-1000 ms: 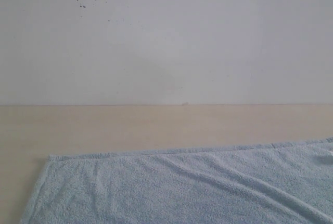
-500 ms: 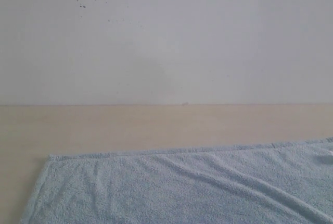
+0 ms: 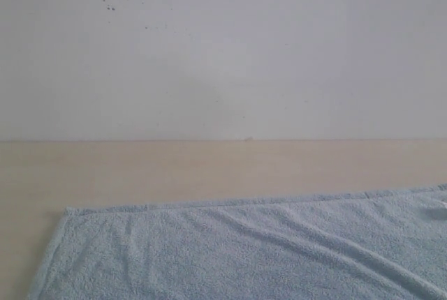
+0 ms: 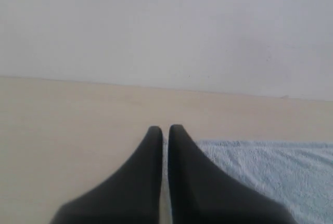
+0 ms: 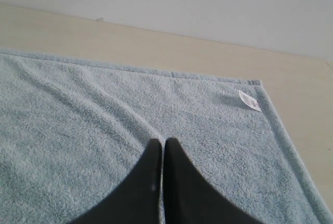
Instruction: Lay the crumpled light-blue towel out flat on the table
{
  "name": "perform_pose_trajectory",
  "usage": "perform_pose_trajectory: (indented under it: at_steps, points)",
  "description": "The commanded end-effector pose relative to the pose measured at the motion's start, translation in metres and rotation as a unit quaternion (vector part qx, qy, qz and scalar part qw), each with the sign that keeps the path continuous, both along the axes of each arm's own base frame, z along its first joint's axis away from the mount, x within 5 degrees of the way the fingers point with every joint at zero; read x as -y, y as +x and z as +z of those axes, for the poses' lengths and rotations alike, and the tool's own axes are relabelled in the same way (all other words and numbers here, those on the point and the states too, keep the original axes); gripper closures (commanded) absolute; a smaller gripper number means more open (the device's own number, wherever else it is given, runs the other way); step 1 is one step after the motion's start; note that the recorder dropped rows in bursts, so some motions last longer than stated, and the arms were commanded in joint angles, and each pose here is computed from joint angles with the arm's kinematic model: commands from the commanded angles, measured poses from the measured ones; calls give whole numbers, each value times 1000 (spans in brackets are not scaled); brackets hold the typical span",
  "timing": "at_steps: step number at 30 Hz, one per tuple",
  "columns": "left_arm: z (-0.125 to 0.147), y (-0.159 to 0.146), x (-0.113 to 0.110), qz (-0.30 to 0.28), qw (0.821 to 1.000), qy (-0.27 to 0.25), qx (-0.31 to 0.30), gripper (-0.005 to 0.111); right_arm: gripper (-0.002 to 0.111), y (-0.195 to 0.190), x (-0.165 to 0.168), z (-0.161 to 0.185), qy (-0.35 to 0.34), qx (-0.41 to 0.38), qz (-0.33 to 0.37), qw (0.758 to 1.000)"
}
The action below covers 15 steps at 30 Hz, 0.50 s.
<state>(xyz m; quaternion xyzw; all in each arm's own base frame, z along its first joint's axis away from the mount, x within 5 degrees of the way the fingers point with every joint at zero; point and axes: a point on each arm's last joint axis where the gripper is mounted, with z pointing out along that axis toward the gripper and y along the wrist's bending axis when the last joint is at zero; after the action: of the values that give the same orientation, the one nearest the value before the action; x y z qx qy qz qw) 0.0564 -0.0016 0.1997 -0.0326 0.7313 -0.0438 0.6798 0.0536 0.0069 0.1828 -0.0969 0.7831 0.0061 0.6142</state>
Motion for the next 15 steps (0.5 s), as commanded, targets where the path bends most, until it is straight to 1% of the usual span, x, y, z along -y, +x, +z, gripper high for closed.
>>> perform_pose_trajectory:
  at_steps: [1, 15]
  points:
    - [-15, -2, 2, -8, 997, -8, -79, 103, 107, 0, 1, 1, -3, 7, -4, 1000]
    - [-15, -2, 2, -8, 997, -7, -77, 103, 107, 0, 1, 1, -3, 7, -4, 1000]
